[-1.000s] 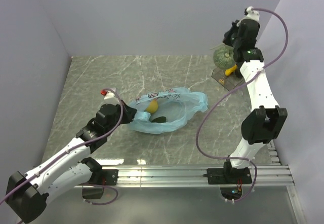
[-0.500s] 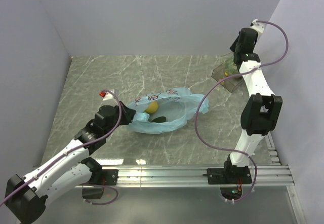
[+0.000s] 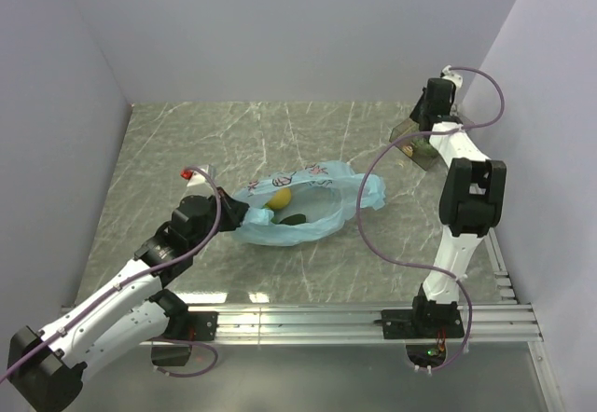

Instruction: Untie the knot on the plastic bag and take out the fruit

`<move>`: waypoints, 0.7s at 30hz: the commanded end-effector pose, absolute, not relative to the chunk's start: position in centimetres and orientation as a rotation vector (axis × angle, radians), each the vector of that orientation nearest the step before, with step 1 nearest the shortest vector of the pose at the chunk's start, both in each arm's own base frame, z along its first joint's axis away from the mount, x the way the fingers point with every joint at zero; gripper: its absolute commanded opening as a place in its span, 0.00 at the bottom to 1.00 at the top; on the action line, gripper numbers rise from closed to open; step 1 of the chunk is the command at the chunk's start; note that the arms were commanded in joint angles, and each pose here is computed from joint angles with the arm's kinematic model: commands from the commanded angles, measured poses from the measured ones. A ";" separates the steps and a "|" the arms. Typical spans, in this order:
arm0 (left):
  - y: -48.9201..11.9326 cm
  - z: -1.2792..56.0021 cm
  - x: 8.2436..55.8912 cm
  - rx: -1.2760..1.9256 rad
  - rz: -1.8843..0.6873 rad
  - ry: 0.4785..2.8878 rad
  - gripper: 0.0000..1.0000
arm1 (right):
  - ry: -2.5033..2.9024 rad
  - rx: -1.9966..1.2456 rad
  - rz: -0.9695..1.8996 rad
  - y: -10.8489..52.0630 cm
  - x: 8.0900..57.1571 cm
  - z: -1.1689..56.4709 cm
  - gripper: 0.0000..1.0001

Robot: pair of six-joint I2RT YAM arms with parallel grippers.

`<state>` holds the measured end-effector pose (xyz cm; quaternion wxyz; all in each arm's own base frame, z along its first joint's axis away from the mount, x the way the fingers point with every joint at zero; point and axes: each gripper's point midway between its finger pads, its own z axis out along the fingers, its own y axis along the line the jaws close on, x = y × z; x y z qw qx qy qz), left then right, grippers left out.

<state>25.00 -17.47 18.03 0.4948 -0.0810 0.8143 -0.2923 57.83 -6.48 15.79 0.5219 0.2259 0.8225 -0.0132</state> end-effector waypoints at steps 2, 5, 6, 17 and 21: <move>-17.2 17.8 25.0 -0.211 -0.709 1.968 0.01 | 1.904 0.493 0.045 -5.7 59.4 19.5 0.07; -17.4 17.9 25.1 -0.210 -0.712 1.964 0.00 | 1.914 0.461 0.055 -4.4 59.0 20.4 0.45; -17.4 17.9 25.2 -0.209 -0.713 1.962 0.01 | 1.901 0.431 0.050 -3.6 58.7 21.6 0.54; -17.3 18.5 25.4 -0.206 -0.705 1.944 0.00 | 1.786 0.130 0.004 4.2 52.4 32.8 0.86; -17.2 19.1 25.6 -0.212 -0.707 1.926 0.00 | 1.735 -0.089 0.175 10.8 47.5 37.4 0.82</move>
